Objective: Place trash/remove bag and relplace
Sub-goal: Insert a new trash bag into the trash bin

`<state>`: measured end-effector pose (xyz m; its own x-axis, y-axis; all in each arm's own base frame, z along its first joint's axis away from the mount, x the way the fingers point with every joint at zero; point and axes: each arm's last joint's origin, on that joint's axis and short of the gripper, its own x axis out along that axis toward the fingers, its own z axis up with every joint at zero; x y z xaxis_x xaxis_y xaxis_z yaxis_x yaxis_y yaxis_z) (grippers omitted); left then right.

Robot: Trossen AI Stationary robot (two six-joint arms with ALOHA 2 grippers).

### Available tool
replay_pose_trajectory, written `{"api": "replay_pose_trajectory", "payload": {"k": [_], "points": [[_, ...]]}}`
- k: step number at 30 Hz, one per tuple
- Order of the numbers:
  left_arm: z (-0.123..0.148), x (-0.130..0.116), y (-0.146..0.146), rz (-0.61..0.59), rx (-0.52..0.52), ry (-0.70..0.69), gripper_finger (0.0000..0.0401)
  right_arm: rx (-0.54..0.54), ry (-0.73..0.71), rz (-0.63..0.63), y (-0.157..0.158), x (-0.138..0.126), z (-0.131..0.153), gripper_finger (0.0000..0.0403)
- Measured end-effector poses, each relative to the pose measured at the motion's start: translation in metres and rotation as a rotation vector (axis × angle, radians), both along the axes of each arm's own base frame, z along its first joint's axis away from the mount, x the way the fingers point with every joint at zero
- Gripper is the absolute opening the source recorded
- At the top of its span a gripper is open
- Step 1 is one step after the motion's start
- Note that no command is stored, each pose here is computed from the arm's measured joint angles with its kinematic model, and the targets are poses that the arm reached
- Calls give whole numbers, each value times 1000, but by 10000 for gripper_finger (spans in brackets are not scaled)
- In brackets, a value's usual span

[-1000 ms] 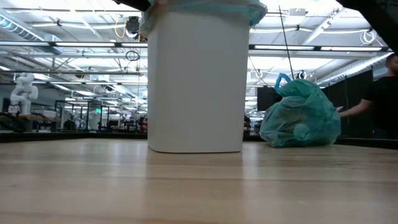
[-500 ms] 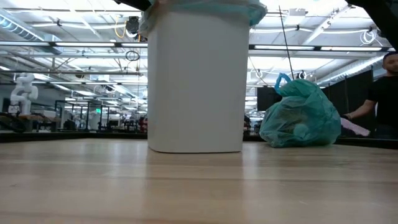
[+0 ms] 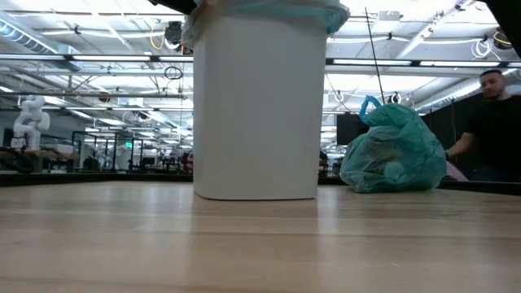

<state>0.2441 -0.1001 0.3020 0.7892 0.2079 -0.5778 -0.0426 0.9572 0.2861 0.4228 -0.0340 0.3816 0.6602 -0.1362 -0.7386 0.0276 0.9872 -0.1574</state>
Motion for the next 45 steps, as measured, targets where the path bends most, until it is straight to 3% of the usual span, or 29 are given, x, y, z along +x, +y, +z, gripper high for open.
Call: {"api": "replay_pose_trajectory", "payload": {"k": [5,9,12,17,25,32,37,45], "points": [[0,0,0,0,1,3,0,-78,-118,69,7,-22,37,0],[0,0,0,1,-3,6,0,-227,-147,146,15,-51,67,0],[0,0,0,4,-1,2,0,-197,-121,218,18,-73,73,0],[1,1,0,21,-22,-19,0,-159,-121,221,20,-95,47,0],[3,2,-1,34,-52,-50,0,-191,-437,165,22,-162,8,0],[14,15,2,-104,-122,-140,0,-137,-575,113,25,-216,-11,0],[14,18,9,-127,-158,-132,0,-124,-630,102,26,-232,-19,0],[-6,15,11,-114,-162,-58,0,-115,-610,99,26,-230,-27,0]]}}
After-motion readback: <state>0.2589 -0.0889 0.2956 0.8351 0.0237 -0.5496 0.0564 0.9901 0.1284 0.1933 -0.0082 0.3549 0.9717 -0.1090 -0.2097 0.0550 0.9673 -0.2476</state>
